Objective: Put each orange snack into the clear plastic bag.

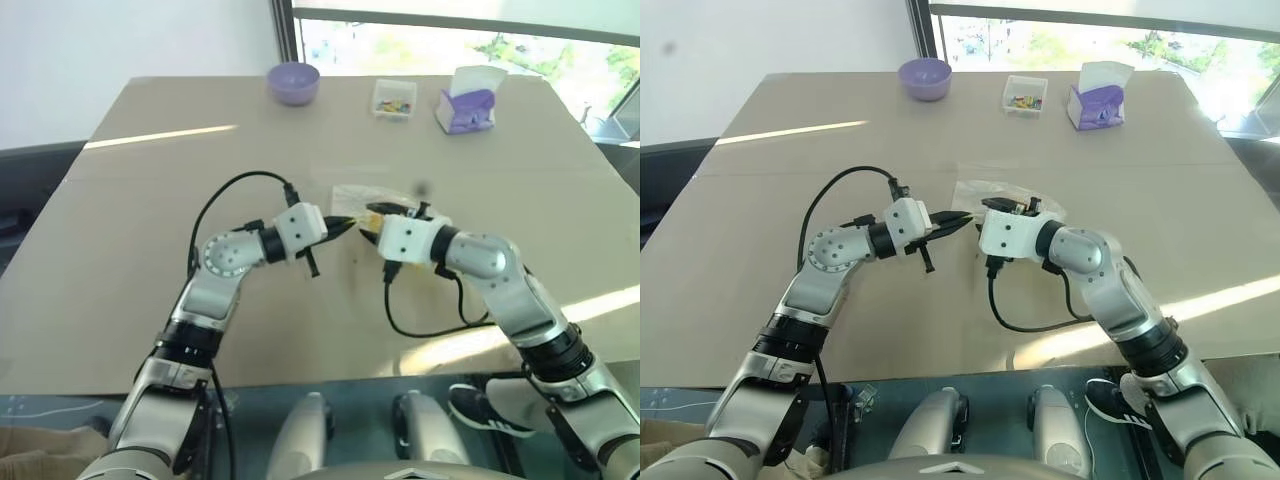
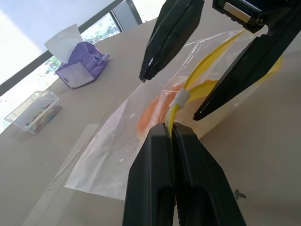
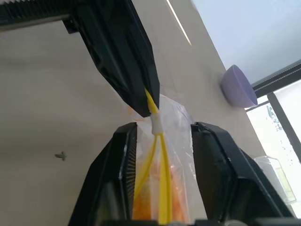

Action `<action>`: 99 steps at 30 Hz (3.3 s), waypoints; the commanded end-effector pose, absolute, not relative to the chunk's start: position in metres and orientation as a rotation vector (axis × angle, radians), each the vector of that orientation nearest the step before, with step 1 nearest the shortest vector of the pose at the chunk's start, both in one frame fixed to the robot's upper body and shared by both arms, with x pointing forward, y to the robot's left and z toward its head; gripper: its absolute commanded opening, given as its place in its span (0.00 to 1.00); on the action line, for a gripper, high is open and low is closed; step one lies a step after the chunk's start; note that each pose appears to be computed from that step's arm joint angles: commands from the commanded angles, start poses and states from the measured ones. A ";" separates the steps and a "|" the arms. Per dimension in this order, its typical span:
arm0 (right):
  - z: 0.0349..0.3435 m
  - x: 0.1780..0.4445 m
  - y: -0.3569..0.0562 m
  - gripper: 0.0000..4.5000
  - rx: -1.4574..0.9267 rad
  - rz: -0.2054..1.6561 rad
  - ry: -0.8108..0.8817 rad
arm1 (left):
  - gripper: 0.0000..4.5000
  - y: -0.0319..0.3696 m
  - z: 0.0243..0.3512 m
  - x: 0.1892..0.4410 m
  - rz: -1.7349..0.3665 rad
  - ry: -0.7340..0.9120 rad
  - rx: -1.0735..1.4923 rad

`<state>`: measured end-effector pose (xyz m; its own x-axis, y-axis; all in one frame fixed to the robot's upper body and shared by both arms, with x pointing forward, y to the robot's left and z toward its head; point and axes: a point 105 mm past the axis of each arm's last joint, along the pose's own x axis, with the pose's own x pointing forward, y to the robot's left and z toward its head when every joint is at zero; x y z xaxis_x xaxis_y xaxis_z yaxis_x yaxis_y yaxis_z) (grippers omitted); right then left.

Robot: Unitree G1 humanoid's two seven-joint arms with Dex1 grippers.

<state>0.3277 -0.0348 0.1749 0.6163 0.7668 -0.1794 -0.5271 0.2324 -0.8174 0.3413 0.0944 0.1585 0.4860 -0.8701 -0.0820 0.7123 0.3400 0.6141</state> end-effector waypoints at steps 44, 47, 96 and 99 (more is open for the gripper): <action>0.183 0.326 -0.032 0.01 -1.132 0.884 -0.386 | 0.00 0.104 0.173 0.344 -0.987 -0.299 0.642; 0.182 0.325 -0.045 0.01 -1.138 0.858 -0.359 | 0.00 0.111 0.171 0.349 -0.961 -0.278 0.647; 0.136 0.313 -0.155 0.67 -1.127 0.645 -0.053 | 0.00 0.114 0.164 0.356 -0.979 -0.250 0.628; 0.136 0.307 -0.139 0.77 -1.060 0.696 -0.084 | 0.00 0.111 0.164 0.355 -0.985 -0.253 0.624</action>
